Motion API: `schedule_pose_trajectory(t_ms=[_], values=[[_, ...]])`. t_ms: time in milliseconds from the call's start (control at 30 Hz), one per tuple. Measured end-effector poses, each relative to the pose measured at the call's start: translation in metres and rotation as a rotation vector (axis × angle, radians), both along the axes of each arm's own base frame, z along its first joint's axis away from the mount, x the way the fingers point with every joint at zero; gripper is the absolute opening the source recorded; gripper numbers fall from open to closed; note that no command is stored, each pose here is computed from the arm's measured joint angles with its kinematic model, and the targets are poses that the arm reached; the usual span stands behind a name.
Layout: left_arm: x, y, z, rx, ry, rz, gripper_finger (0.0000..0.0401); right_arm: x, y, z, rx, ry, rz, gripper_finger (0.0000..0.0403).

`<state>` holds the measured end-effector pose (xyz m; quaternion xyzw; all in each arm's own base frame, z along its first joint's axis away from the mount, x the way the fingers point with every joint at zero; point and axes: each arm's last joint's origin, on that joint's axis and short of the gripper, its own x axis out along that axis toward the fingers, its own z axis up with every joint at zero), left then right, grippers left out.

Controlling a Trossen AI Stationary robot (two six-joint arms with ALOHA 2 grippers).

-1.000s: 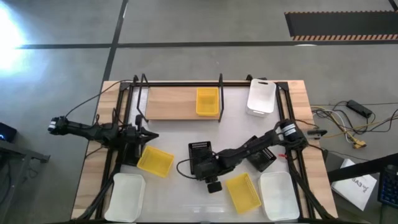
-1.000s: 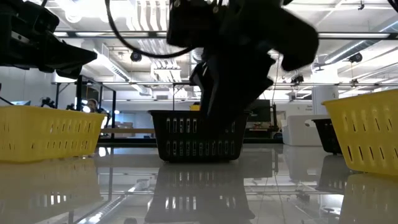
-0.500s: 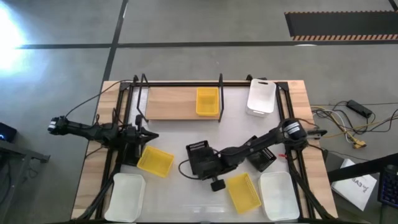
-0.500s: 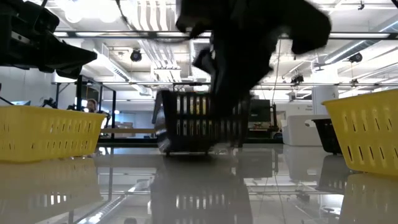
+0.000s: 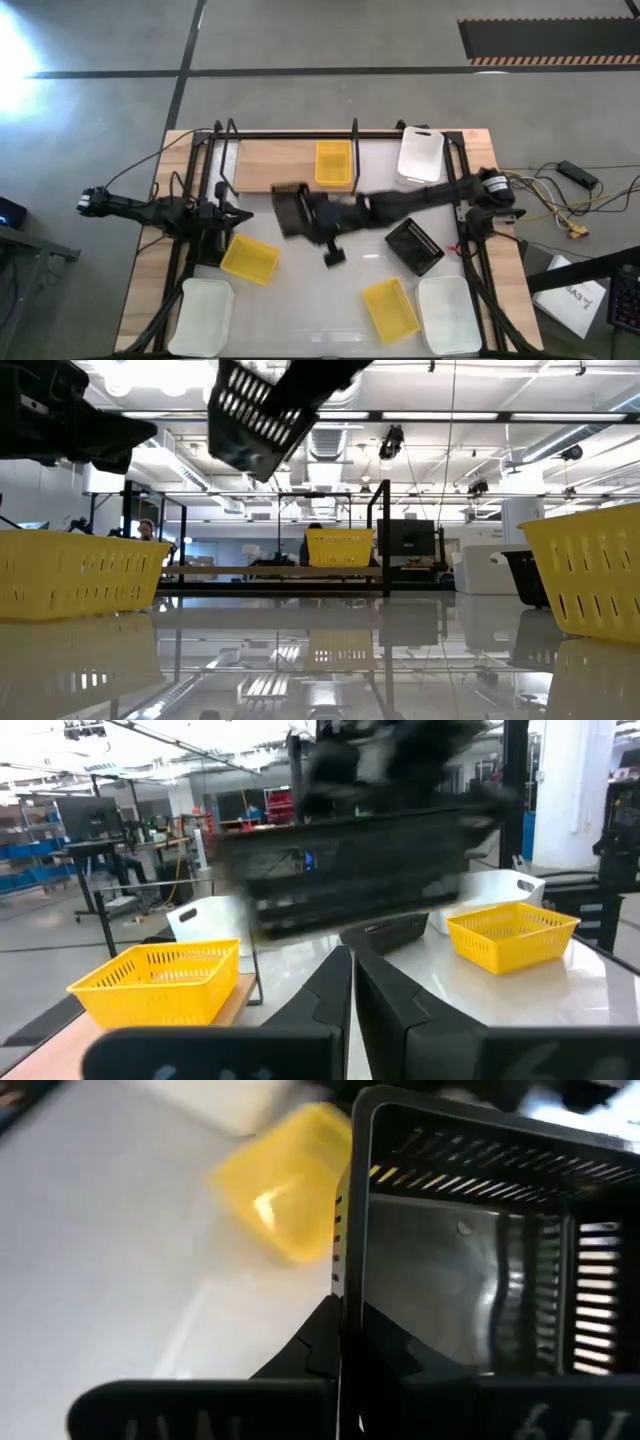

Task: Stack baskets on shelf by color
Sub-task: Put the middle black bin on the shelf

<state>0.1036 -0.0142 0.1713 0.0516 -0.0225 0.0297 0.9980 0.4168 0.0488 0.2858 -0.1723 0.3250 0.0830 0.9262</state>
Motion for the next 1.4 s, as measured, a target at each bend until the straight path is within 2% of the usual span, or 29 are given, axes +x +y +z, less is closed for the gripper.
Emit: schedule_pose_trajectory(t_ms=[100,233,333,467,600,700,867,1167,1400], values=[[0.000,0.000,0.000,-0.005,0.004,0.000,0.0001,0.014,-0.043,-0.010,0.008,-0.007,-0.095,0.0009],[0.001,0.000,-0.002,-0.059,0.016,-0.002,0.0001,0.036,-0.086,-0.017,0.067,-0.007,-0.128,0.0009],[0.002,0.000,-0.003,-0.075,0.028,-0.003,0.0001,0.054,-0.105,-0.020,0.078,0.021,-0.161,0.0008],[0.003,-0.001,-0.004,-0.072,0.045,-0.002,0.0001,0.074,-0.125,-0.032,0.074,0.160,-0.207,0.0008],[0.004,-0.001,-0.005,-0.069,0.053,-0.002,0.0001,0.087,-0.145,-0.043,0.025,0.276,-0.294,0.0008],[0.004,-0.001,-0.005,-0.069,0.056,-0.001,0.0001,0.094,-0.158,-0.055,0.005,0.321,-0.314,0.0008],[0.004,-0.001,-0.006,-0.069,0.061,-0.001,0.0001,0.095,-0.170,-0.074,0.002,0.366,-0.328,0.0008],[0.005,-0.001,-0.006,-0.069,0.063,-0.002,0.0001,0.091,-0.173,-0.067,0.028,0.368,-0.364,0.0009],[0.005,-0.001,-0.006,-0.069,0.064,-0.001,0.0001,0.092,-0.174,-0.072,0.010,0.381,-0.341,0.0019]])
